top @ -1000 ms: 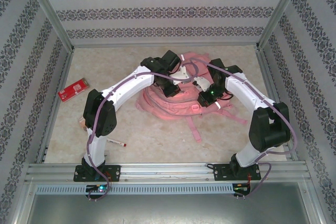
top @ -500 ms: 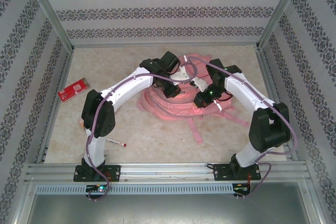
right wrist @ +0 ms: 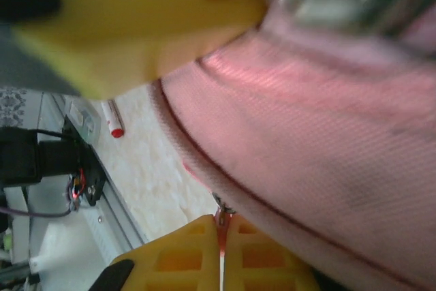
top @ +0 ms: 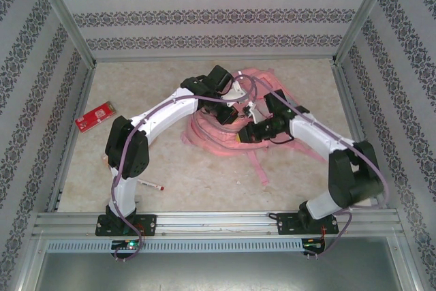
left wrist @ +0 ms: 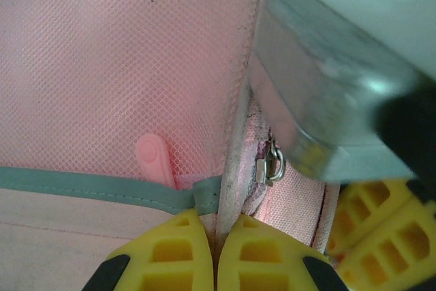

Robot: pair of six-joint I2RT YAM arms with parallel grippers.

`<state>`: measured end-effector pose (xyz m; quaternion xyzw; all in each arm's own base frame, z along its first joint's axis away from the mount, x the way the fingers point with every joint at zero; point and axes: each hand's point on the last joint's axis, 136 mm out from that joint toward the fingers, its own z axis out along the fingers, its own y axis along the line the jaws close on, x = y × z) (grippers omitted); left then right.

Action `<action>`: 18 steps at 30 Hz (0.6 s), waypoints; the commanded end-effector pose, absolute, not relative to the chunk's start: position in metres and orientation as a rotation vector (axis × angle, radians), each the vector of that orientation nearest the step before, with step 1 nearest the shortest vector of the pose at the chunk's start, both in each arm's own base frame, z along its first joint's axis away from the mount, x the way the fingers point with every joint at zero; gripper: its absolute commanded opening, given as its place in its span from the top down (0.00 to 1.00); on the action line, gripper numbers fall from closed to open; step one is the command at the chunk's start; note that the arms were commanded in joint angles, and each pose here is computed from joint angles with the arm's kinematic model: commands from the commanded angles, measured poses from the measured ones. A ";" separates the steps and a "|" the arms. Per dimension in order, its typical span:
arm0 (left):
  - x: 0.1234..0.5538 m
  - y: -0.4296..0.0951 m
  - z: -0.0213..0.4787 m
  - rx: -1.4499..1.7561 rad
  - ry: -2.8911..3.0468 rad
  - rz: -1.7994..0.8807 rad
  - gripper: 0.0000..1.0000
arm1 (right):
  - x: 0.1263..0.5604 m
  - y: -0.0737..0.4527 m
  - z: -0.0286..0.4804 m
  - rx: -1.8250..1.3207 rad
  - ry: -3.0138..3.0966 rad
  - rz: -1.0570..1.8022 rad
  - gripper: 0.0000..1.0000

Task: Pack the student bag

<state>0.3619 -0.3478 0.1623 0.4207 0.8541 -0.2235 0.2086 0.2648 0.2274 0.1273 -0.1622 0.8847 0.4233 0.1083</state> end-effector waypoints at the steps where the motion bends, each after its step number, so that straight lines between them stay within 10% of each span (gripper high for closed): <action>1: 0.381 -0.380 0.212 1.092 2.159 -0.757 1.00 | 0.282 0.246 0.154 -0.344 2.385 1.313 0.85; 8: 0.375 -0.376 0.208 1.126 2.162 -0.755 1.00 | 0.268 0.218 0.158 -0.528 2.294 1.040 0.59; 18: 0.363 -0.374 0.195 1.205 2.144 -0.803 1.00 | 0.268 0.167 0.187 -0.978 1.766 0.302 0.54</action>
